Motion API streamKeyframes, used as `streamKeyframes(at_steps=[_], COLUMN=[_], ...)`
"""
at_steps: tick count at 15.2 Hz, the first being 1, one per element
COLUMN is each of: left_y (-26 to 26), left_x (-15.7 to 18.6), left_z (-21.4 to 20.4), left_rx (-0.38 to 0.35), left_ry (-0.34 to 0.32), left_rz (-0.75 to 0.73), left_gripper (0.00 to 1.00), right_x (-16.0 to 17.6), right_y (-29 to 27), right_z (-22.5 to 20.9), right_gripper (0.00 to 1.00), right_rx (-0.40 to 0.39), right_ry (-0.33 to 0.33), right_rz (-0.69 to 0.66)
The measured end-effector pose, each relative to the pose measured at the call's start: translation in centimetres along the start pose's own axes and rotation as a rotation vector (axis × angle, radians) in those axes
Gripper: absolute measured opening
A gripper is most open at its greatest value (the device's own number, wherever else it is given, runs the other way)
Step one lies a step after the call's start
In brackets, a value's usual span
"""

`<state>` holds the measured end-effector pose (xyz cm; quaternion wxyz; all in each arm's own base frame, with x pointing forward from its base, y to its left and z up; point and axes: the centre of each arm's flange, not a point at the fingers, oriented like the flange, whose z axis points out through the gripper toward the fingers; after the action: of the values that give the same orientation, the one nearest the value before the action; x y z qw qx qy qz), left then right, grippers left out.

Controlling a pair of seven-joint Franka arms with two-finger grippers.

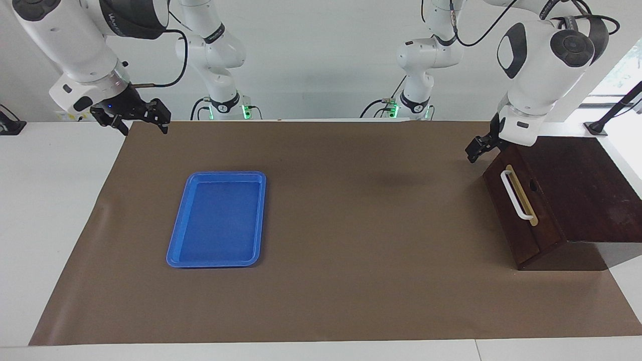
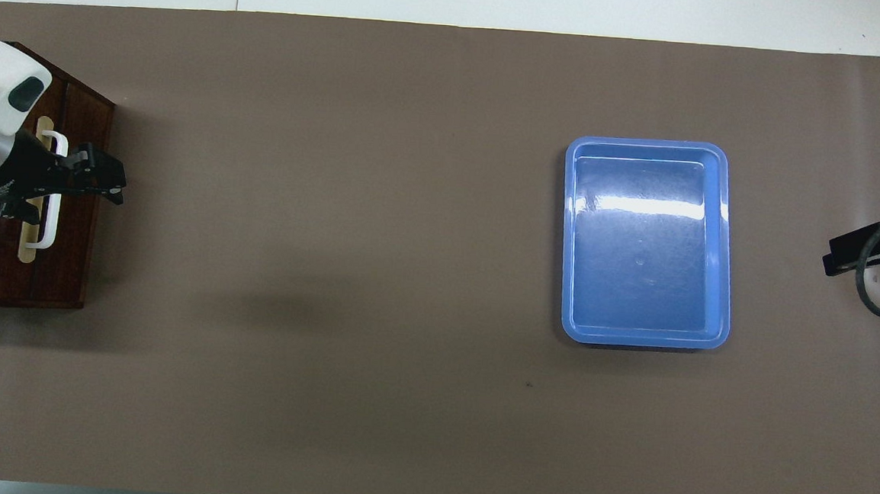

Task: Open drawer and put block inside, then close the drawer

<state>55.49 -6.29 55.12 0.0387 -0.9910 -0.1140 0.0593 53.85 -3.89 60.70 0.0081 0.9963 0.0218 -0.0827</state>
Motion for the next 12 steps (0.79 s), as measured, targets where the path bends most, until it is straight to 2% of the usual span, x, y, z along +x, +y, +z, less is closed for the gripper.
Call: streamKeyframes(at_steps=[6,12], left_y=[0.2,-0.5], left_x=[-1.5,-1.6], left_z=[-1.4,-1.8], left_rx=[-0.003,-0.007], left_ry=[-0.007,-0.004], left_rz=[0.041,0.100], left_gripper=[1.00,1.00], right_x=[0.2,0.2], right_y=[0.0,0.0], right_z=[-0.2,-0.2], right_gripper=[1.00,1.00], right_rx=[-0.002,-0.002], right_ry=[0.019,0.019], right_rz=[-0.001,-0.001])
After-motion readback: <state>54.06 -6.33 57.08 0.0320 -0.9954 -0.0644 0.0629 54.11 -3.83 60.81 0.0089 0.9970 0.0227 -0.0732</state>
